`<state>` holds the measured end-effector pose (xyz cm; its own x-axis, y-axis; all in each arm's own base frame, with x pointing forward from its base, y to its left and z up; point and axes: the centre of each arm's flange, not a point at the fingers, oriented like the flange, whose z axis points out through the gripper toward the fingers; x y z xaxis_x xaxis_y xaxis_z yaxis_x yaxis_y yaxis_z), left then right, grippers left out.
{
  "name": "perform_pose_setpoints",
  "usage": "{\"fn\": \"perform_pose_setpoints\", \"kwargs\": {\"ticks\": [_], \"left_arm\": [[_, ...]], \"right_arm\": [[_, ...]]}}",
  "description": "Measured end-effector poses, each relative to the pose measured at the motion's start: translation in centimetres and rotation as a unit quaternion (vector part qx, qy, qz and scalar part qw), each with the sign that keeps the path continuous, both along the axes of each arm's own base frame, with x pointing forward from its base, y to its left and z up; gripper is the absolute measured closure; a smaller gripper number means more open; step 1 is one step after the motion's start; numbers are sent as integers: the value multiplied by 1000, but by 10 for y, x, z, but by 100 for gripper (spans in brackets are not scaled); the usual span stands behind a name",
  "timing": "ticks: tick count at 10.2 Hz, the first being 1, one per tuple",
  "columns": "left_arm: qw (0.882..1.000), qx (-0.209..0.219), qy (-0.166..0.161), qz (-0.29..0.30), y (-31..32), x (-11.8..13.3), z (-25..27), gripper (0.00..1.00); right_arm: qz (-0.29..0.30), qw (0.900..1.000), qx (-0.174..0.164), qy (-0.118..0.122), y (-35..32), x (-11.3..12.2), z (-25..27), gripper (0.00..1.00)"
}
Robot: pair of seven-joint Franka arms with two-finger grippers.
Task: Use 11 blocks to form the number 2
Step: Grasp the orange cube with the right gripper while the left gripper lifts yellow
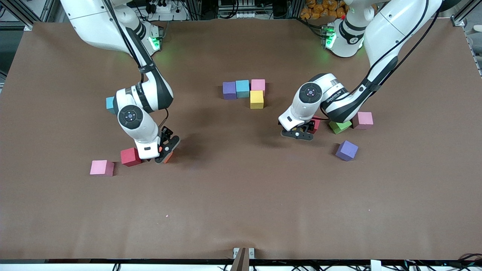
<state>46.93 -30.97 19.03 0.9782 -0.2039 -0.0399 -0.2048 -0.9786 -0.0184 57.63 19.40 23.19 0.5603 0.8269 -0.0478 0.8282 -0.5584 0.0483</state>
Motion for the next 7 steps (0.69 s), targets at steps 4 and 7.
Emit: {"fn": "perform_pose_setpoints", "kwargs": {"ticks": [4,7], "left_arm": [[1000,-2,-4,18,-7,-5,6,7],[1000,0,-3,19,-6,-6,6,19]], "right_arm": [[16,1000,8,-21,-12,-8,-16,0],[23,999,8,-22,-21,-6,-16,0]]}}
